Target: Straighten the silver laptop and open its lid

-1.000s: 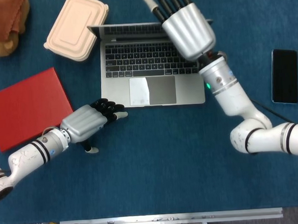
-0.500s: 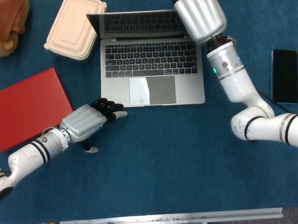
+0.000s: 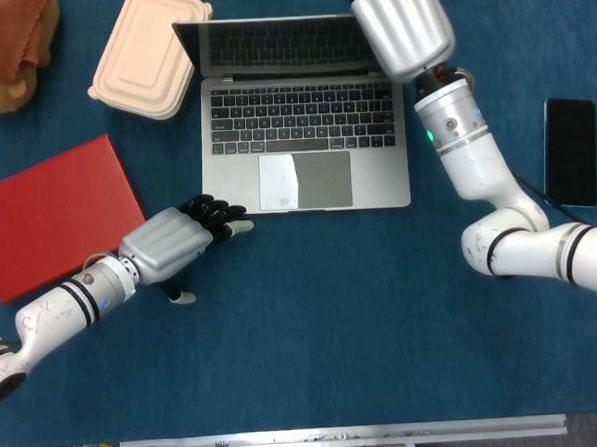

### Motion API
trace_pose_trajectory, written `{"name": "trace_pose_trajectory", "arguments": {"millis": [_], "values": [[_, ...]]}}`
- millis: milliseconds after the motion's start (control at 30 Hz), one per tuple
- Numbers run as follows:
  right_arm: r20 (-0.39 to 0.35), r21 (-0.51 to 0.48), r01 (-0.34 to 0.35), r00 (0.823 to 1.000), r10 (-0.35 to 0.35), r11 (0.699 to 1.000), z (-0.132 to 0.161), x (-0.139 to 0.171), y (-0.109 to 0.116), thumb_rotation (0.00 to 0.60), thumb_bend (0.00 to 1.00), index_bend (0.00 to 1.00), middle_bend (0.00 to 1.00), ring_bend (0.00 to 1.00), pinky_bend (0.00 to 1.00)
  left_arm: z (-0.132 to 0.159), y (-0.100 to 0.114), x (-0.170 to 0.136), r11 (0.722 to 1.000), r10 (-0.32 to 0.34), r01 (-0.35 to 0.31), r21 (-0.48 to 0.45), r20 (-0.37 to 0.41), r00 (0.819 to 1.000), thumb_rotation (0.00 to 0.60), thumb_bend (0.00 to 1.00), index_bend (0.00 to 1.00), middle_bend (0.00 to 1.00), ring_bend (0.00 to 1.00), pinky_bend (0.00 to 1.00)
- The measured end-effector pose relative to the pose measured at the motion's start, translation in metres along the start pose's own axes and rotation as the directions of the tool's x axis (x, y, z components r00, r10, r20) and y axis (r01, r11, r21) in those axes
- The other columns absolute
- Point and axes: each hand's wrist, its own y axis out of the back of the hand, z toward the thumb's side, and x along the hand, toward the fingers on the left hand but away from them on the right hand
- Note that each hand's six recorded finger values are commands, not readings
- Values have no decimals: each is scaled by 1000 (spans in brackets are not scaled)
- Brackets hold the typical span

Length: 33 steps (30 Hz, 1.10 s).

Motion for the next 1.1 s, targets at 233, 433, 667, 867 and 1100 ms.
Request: {"name": "trace_pose_trajectory", "arguments": {"millis": [233, 433, 667, 867, 1100], "values": [[-39, -36, 36, 999, -37, 999, 9, 8, 15, 600, 463, 0, 100, 0, 40, 0, 2, -3, 1000, 9, -9, 4, -2, 1000, 600, 138, 34, 0, 0, 3], [-67, -78, 77, 994, -82, 994, 16, 16, 34, 600, 462, 0, 98, 0, 40, 0, 4, -6, 1000, 19, -19, 4, -3, 1000, 600, 137, 33, 0, 0, 2], [-116, -99, 56, 991, -68, 994, 22, 32, 38, 600, 375, 0, 91, 0, 40, 1, 4, -7, 1000, 21, -21, 6, -4, 1000, 600, 137, 33, 0, 0, 2], [-112, -72, 10, 994, -18, 997, 14, 38, 23, 600, 266, 0, 89, 0, 40, 3, 4, -5, 1000, 17, -17, 10, -1, 1000, 600, 138, 33, 0, 0, 2], [-87, -48, -5, 996, 1, 999, 3, 34, 11, 600, 242, 0, 89, 0, 40, 4, 3, -3, 1000, 13, -13, 11, -2, 1000, 600, 137, 33, 0, 0, 2]]}}
